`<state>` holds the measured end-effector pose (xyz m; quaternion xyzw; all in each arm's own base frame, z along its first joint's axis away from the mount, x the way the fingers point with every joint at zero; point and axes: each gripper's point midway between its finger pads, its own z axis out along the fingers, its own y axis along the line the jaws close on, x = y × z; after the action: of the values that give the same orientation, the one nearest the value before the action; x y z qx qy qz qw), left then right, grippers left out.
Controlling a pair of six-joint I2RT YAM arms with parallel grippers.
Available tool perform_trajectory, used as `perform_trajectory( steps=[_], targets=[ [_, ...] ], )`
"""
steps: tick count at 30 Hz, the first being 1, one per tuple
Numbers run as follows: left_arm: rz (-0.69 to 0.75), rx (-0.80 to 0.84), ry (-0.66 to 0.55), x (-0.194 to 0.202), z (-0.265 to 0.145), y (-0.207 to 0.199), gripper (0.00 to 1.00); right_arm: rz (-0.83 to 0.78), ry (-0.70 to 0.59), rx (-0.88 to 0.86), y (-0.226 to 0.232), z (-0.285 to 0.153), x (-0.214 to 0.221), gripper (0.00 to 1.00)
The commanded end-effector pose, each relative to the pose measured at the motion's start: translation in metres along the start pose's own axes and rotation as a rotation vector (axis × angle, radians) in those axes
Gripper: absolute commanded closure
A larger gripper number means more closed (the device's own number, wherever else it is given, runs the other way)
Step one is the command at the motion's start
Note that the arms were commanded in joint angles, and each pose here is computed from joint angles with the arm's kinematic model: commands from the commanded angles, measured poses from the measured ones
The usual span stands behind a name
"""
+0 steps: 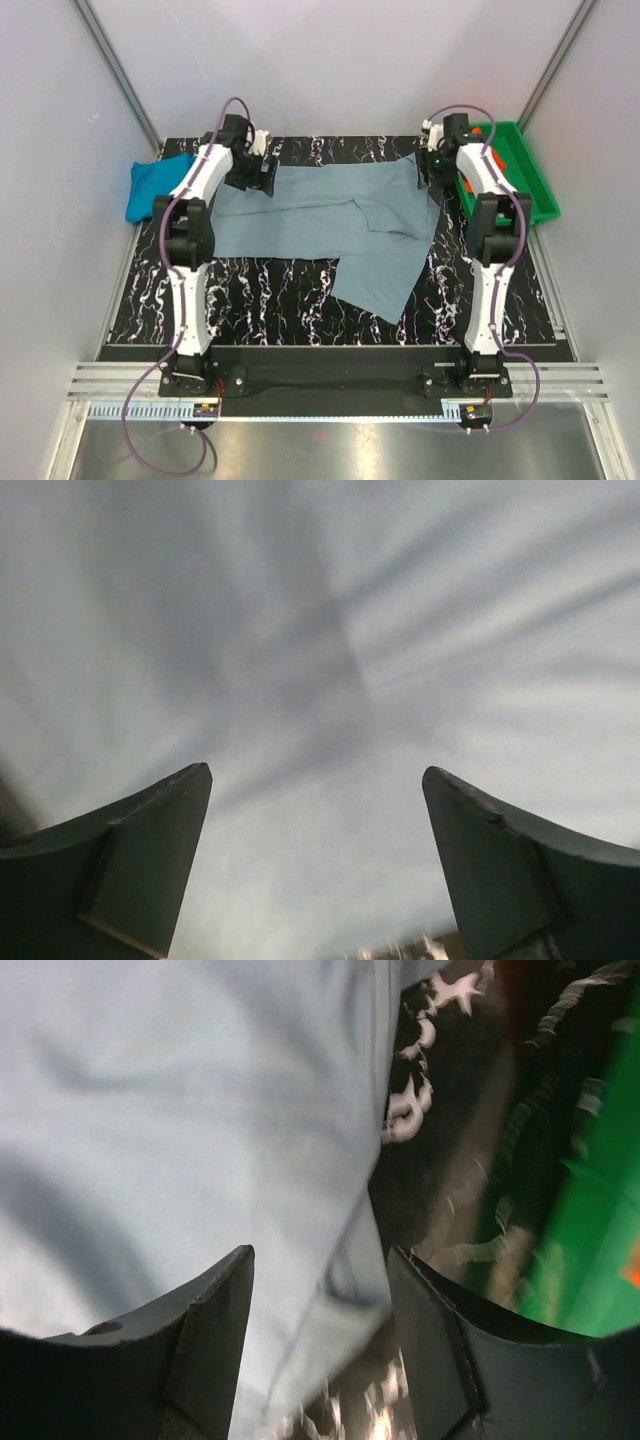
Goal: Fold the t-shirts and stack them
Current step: Fold the tshirt
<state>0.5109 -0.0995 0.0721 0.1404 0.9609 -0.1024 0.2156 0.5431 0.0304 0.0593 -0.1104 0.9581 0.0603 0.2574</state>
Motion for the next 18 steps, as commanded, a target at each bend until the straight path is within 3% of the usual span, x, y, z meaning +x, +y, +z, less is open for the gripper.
perform_trajectory(
  steps=[1, 6, 11, 14, 18],
  targets=[
    [0.042, -0.011, -0.22, -0.034, -0.117, -0.019, 0.05, -0.133, -0.287, 0.02, 0.011, -0.125, -0.06, 0.36],
    [0.138, -0.123, -0.139, 0.03, -0.133, -0.001, 0.14, -0.42, -0.256, -0.096, 0.053, -0.153, -0.008, 0.36],
    [0.326, -0.274, -0.054, 0.084, -0.132, 0.026, 0.19, -0.721, -0.169, -0.238, 0.121, -0.163, 0.081, 0.37],
    [0.334, -0.306, 0.014, 0.114, -0.126, 0.034, 0.24, -0.869, -0.149, -0.271, 0.149, -0.163, 0.127, 0.38],
    [0.286, -0.275, 0.011, 0.121, -0.125, 0.027, 0.24, -1.056, -0.128, -0.346, 0.2, -0.164, 0.18, 0.39]
  ],
)
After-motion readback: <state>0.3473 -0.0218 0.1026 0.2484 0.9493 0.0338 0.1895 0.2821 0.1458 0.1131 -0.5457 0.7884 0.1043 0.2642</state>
